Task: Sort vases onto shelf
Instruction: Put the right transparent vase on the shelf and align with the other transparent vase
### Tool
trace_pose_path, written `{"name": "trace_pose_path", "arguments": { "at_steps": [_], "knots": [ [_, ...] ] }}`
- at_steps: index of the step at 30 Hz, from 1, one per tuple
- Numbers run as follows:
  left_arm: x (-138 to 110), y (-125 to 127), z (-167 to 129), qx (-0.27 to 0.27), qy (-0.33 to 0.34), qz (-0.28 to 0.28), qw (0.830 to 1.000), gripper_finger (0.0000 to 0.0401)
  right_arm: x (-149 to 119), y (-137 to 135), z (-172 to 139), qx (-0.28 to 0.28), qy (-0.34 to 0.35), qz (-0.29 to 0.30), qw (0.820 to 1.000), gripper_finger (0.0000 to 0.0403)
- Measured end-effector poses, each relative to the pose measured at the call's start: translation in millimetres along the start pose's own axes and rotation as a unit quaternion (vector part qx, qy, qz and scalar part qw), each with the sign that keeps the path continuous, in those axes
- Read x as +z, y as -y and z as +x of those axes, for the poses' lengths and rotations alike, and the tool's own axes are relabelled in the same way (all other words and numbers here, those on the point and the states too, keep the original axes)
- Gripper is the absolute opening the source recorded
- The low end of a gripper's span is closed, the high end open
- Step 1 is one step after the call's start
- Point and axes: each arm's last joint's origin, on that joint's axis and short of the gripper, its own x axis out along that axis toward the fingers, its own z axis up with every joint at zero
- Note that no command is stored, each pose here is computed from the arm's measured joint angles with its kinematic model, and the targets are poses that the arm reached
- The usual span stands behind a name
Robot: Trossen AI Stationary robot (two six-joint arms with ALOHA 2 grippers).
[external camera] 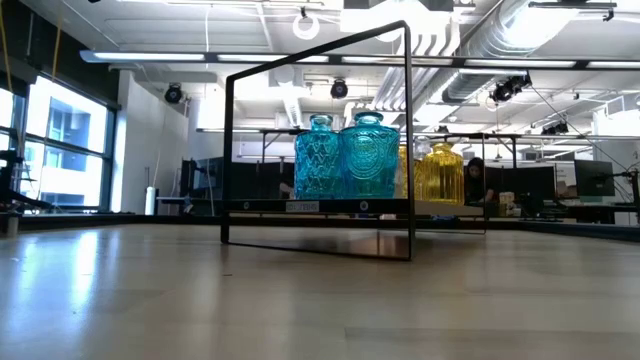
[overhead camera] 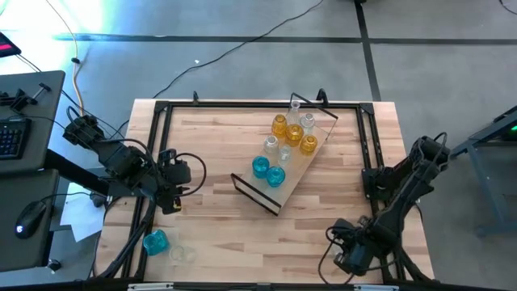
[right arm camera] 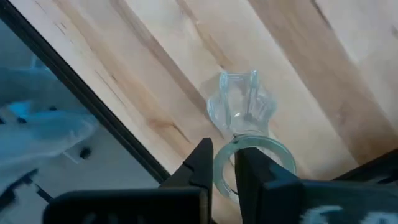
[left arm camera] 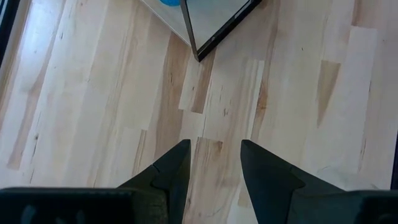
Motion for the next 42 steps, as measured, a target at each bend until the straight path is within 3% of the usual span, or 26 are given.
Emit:
{"name": "trace_pose_path", "arguments": {
  "at_steps": [5, 11, 18, 32, 42],
  "knots": [
    [0, 0, 0, -0.006, -0.005, -0.005, 1.0, 0.0133, 24, 1, -11, -0.031, -0.002, -0.046, 0.998, 0.0004],
    [0, 1, 0, -0.007, -0.005, -0.005, 1.0, 0.0133, 60, 11, -46, -0.1, 0.007, -0.087, 0.991, 0.0001],
    [1, 1, 0, -0.012, 0.0, -0.008, 1.0, 0.0133, 99, 23, -76, -0.141, 0.045, -0.128, 0.981, 0.0001],
    [1, 6, -1, -0.033, 0.006, -0.016, 0.999, 0.0133, 176, 57, -86, -0.188, 0.084, -0.18, 0.962, 0.0],
    [-4, 12, -5, -0.044, 0.006, -0.03, 0.999, 0.0133, 218, 76, -90, -0.165, 0.121, -0.194, 0.959, 0.0]
  ]
}}
